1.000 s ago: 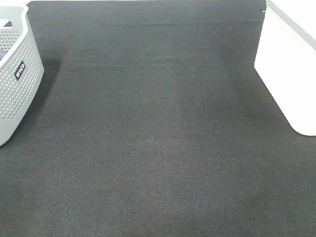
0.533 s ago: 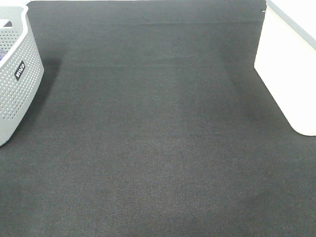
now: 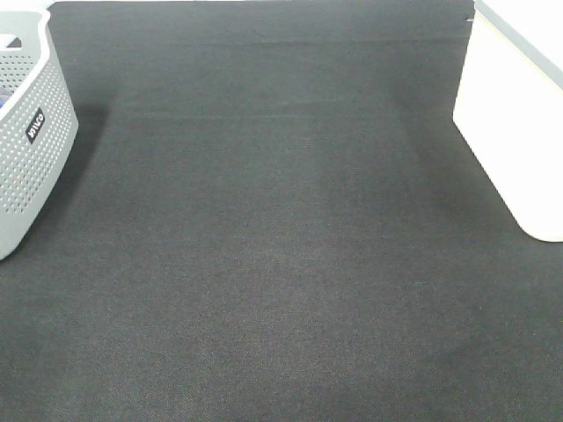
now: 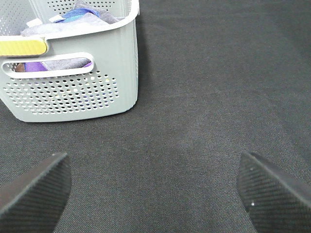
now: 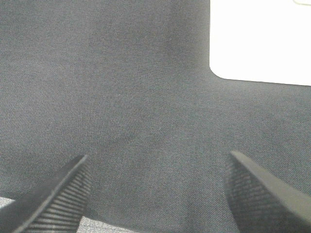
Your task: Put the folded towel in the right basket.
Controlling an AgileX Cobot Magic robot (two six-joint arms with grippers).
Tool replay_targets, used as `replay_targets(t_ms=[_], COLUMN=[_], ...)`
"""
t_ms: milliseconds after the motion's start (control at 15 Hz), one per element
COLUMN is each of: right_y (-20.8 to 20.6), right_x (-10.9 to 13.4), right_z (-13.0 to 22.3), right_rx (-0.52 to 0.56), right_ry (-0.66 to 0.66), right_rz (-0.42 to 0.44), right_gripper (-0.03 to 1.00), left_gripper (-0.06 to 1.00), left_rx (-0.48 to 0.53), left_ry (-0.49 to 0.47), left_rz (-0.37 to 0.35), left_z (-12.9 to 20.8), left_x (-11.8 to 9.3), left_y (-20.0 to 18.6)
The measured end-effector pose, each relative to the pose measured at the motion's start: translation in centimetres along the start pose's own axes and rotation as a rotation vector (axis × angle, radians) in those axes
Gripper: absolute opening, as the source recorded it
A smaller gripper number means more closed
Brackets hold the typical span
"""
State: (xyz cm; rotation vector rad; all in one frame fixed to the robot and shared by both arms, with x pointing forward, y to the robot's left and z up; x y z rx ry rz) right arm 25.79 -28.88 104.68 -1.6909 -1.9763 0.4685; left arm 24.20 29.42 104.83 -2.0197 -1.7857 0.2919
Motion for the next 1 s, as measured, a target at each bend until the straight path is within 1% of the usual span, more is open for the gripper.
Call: replay_targets(t_ms=[267,333,400,533,667,1000], right_y=[0.0,0.0,0.0,-0.4,-1.0,-1.4], right_x=[0.0,0.0,-0.1,-0.2,0.0,0.0], right_z=[0.0,0.0,0.0,0.1,0.6,0.9], right_rx=[-0.001,-0.004,-0.015,-0.05,-0.105,-0.136], right_ry=[0.005,0.019,0.048,0.071,0.067,0.063], right_rz=[0.006,0.023,0.063,0.1,0.096,0.092], right_gripper=[0.72,0.72,0.72,0.72,0.72,0.72], left_gripper=[0.88,0.88,0.88,0.88,0.88,0.88], left_rx=[0.0,0.0,0.0,0.0,0.0,0.0], left_ry=[0.0,0.0,0.0,0.0,0.0,0.0], left_rz=[0.0,0.0,0.0,0.0,0.0,0.0], left_z=[0.0,0.0,0.0,0.0,0.0,0.0], left_x=[0.0,0.0,0.0,0.0,0.0,0.0], left_y=[0.0,0.0,0.0,0.0,0.0,0.0])
Point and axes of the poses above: a point on each arm's last joint axis where the gripper is mounted, y pointing out along that axis toward the gripper, x along the wrist's bending axis when the last joint is at zero, z = x × y, the point moved 1 cm from there along y, pointing out along that axis toward the gripper, and after that the axes turned 9 degrees about y, right-handed, at the moved point
